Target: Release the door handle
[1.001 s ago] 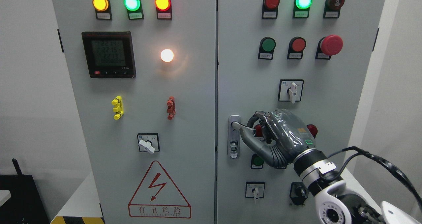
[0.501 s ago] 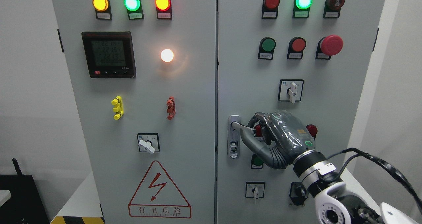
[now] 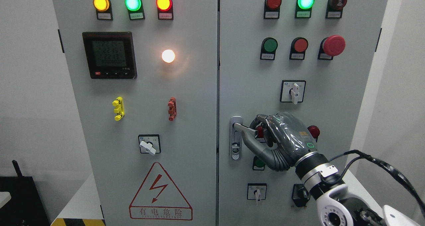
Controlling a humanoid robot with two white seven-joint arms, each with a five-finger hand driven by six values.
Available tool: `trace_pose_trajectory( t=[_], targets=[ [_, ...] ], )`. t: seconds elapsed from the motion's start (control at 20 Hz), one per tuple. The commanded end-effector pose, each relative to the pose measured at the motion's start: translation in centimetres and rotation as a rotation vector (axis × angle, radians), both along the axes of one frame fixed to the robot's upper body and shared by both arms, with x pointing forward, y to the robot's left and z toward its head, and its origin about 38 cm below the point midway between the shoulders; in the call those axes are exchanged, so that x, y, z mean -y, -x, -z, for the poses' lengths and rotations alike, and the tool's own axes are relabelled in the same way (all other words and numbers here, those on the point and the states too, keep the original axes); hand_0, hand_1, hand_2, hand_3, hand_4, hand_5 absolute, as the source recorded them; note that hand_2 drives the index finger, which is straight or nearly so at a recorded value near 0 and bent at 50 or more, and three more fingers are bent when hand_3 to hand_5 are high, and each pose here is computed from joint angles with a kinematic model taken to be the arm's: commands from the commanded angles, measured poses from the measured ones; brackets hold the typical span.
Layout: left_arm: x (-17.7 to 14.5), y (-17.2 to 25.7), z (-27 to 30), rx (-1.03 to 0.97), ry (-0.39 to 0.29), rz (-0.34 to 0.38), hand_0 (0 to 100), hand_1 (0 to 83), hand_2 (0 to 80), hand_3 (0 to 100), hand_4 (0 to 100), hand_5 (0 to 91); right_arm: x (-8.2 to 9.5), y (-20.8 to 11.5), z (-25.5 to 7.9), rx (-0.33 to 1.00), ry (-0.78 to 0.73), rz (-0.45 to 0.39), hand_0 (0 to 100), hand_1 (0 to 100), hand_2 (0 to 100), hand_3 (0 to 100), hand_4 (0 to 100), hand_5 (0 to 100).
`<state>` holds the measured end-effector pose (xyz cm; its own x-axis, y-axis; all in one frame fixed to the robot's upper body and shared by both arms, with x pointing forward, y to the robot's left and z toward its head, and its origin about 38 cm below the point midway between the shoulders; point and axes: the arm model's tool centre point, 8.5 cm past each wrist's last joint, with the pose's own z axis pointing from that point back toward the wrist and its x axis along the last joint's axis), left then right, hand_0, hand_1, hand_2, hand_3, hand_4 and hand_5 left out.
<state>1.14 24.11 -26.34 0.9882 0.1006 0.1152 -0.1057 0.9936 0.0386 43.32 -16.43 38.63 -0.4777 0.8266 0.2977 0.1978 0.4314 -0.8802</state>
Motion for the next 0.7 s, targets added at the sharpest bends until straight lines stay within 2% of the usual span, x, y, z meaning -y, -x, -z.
trace_pose_trajectory(
  t=[0.0, 0.65],
  targets=[
    [0.09, 0.92, 0.05, 0.000, 0.002, -0.002, 12, 38.9, 0.0, 0, 0, 0.0, -0.03, 0.04, 0.06, -0.001, -0.001, -0.001, 52, 10, 51, 100, 100, 100],
    [0.09, 0.92, 0.05, 0.000, 0.002, -0.002, 12, 38.9, 0.0, 0, 0, 0.0, -0.03, 0.12, -0.05, 0.004, -0.002, -0.005, 52, 10, 56, 100, 100, 100]
  ],
)
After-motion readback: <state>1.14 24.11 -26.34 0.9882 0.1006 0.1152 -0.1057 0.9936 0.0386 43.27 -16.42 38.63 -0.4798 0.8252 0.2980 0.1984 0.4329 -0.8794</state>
